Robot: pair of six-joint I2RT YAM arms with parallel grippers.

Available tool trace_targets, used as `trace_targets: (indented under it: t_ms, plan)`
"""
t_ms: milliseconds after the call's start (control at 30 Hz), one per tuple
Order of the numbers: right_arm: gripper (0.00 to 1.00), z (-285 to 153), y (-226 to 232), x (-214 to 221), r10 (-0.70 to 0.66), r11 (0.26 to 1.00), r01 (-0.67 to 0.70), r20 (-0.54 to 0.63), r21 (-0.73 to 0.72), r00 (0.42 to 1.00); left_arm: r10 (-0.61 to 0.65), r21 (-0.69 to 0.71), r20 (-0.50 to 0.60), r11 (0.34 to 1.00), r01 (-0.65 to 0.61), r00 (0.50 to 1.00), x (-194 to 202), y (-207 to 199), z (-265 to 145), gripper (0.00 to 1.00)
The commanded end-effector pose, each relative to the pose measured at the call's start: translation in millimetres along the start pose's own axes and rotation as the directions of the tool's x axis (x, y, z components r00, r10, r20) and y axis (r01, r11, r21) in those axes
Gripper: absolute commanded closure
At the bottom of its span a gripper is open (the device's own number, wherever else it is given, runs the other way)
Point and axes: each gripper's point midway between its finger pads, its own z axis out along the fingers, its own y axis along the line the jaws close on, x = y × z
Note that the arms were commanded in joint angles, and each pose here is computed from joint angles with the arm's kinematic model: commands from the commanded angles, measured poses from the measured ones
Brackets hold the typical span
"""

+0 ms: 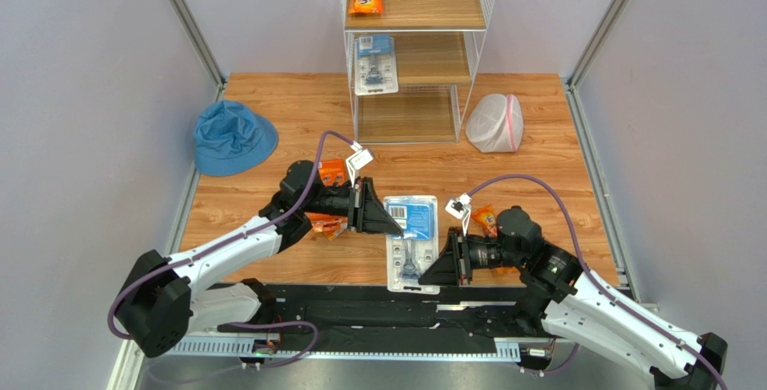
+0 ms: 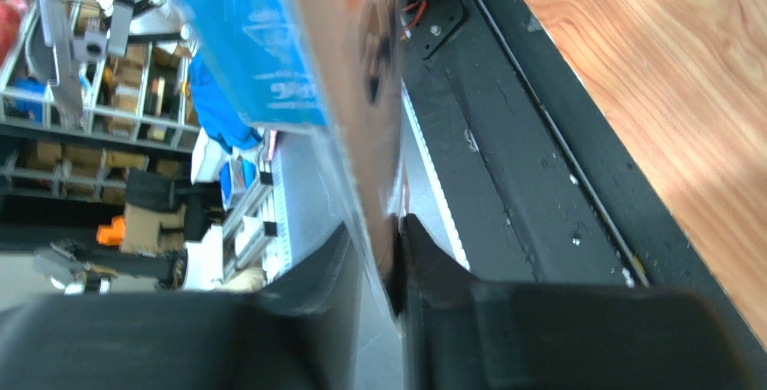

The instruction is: Place and organize the shaving razors onto the shelf

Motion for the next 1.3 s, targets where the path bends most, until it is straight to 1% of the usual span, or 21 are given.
trace_targets:
  t_ms: [0, 33, 100, 133, 200, 233, 267, 333, 467, 533, 600, 700, 733, 800, 833, 967, 1067, 1167, 1200, 1233, 1267]
  plan:
    - [0.60, -6, 6, -25, -0.035, 0.998, 0.028, 0.106, 0.060, 0.994, 0.092, -0.046, 0.047, 0.995, -0.090, 0.995, -16, -2, 0, 1.00]
    - [0.46, -8, 2, -31, -0.034, 0.996, 0.021, 0.140, 0.090, 0.990, 0.095, -0.074, 0.075, 0.993, -0.090, 0.993, -24, 0, 1, 1.00]
    - [0.34, -14, 2, -36, -0.047, 0.993, 0.026, 0.191, 0.114, 0.980, 0.072, -0.104, 0.101, 0.993, -0.062, 0.992, -29, 4, 1, 1.00]
    - [0.25, -17, -5, -41, -0.041, 0.989, 0.006, 0.233, 0.150, 0.971, 0.072, -0.114, 0.121, 0.992, -0.058, 0.990, -35, 3, 1, 1.00]
    - [0.19, -26, -4, -45, -0.051, 0.987, 0.005, 0.286, 0.161, 0.957, 0.063, -0.132, 0.173, 0.990, -0.040, 0.983, -48, 3, 2, 1.00]
    - [0.15, -30, -10, -49, -0.050, 0.981, -0.014, 0.326, 0.192, 0.944, 0.060, -0.136, 0.195, 0.990, -0.033, 0.979, -54, 3, 2, 1.00]
    - [0.14, -31, -15, -46, -0.029, 0.979, -0.041, 0.338, 0.199, 0.941, 0.050, -0.143, 0.230, 0.990, -0.016, 0.972, -62, 2, 2, 1.00]
    - [0.12, -41, -18, -52, -0.028, 0.977, -0.064, 0.415, 0.205, 0.909, 0.054, -0.148, 0.287, 0.989, -0.011, 0.956, -78, -2, 1, 1.00]
    - [0.11, -52, -27, -53, 0.025, 0.974, -0.139, 0.522, 0.181, 0.853, 0.026, -0.117, 0.372, 0.993, 0.019, 0.928, -103, -11, -1, 1.00]
    - [0.12, -58, -28, -58, 0.031, 0.973, -0.154, 0.567, 0.170, 0.823, 0.022, -0.099, 0.387, 0.995, 0.018, 0.922, -111, -15, -1, 1.00]
    - [0.13, -58, -30, -59, 0.041, 0.971, -0.169, 0.576, 0.171, 0.816, 0.001, -0.081, 0.388, 0.996, 0.033, 0.922, -116, -14, 2, 1.00]
    - [0.17, -55, -31, -62, 0.043, 0.970, -0.172, 0.577, 0.171, 0.816, -0.028, -0.034, 0.386, 0.998, 0.044, 0.922, -120, -15, 7, 1.00]
    - [0.20, -54, -27, -67, 0.040, 0.975, -0.161, 0.586, 0.156, 0.809, -0.021, -0.005, 0.383, 1.000, 0.025, 0.924, -121, -20, 8, 1.00]
    - [0.23, -52, -26, -71, 0.035, 0.980, -0.146, 0.598, 0.139, 0.801, -0.060, 0.025, 0.375, 0.998, 0.055, 0.925, -121, -17, 11, 1.00]
    - [0.26, -53, -20, -77, 0.025, 0.985, -0.125, 0.616, 0.120, 0.787, -0.067, 0.052, 0.377, 0.997, 0.052, 0.924, -122, -22, 11, 1.00]
    - [0.31, -55, -13, -86, -0.018, 0.990, -0.074, 0.639, 0.117, 0.769, -0.091, 0.079, 0.376, 0.995, 0.066, 0.922, -121, -18, 14, 1.00]
    - [0.34, -59, -9, -93, -0.033, 0.993, -0.052, 0.668, 0.107, 0.743, -0.098, 0.084, 0.368, 0.994, 0.072, 0.924, -119, -15, 15, 1.00]
    - [0.42, -61, -14, -95, -0.032, 0.991, -0.065, 0.691, 0.115, 0.722, -0.103, 0.092, 0.369, 0.993, 0.074, 0.924, -116, -15, 13, 1.00]
    - [0.48, -62, -13, -96, -0.027, 0.992, -0.065, 0.696, 0.106, 0.717, -0.106, 0.094, 0.367, 0.993, 0.077, 0.924, -114, -14, 13, 1.00]
    - [0.48, -62, -13, -96, -0.017, 0.993, -0.071, 0.699, 0.097, 0.715, -0.109, 0.099, 0.365, 0.992, 0.078, 0.925, -113, -15, 13, 1.00]
    - [0.49, -64, -17, -99, -0.014, 0.991, -0.087, 0.719, 0.103, 0.695, -0.118, 0.099, 0.364, 0.991, 0.088, 0.924, -110, -12, 12, 1.00]
